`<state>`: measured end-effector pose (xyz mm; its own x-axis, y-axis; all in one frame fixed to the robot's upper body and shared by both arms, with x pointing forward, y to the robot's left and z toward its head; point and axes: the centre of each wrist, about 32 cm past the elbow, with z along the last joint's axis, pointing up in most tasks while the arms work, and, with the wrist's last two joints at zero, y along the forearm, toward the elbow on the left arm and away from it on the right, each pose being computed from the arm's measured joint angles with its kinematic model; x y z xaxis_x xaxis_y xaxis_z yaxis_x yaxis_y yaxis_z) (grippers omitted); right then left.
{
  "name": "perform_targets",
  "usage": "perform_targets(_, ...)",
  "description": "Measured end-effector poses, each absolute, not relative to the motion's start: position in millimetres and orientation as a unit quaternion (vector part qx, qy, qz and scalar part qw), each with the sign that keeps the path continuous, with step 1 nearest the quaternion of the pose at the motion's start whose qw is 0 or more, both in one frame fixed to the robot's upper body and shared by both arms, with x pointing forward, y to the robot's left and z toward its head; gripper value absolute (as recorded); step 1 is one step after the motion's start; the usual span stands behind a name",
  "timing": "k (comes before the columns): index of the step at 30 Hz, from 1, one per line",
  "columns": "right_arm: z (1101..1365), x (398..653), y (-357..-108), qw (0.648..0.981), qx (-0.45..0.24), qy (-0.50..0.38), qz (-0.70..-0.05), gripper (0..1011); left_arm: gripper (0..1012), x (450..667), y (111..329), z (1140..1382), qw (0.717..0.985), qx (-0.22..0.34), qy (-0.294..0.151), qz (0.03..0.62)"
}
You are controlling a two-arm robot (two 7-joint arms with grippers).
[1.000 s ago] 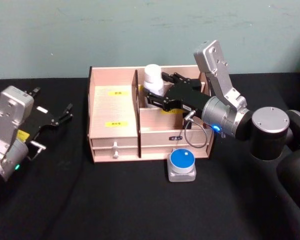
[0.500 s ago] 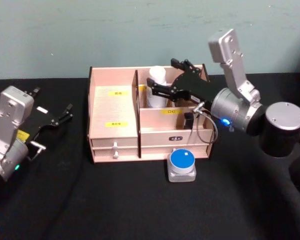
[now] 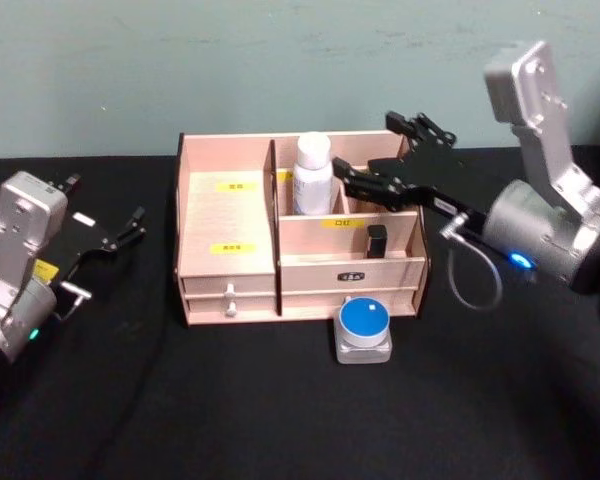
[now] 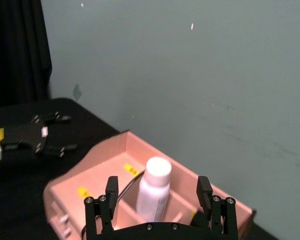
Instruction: Pick up the facial cleanser and watermelon frost from the table and place them into the tiered storage box.
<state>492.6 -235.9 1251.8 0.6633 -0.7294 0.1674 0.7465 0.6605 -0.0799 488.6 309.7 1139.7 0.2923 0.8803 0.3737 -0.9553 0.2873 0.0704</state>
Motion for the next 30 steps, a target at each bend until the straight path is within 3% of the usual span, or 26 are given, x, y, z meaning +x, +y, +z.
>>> perform_targets(11, 1251, 409, -247, 0.898, -0.117, -0.038, -0.422, 1002, 1001, 489, 310, 1140, 0.791, 0.141, -0.132, 0.580)
perform_targets(18, 1241, 372, -248, 0.888, -0.141, -0.021, -0.438, 1002, 1001, 489, 310, 1140, 0.791, 0.141, -0.132, 0.580)
perform_targets(24, 1229, 349, -247, 0.874, -0.167, 0.005, -0.457, 1002, 1001, 489, 310, 1140, 0.791, 0.141, -0.132, 0.580)
perform_targets(30, 1219, 341, -242, 0.866, -0.185, 0.028, -0.464, 1002, 1001, 489, 310, 1140, 0.791, 0.141, -0.132, 0.580)
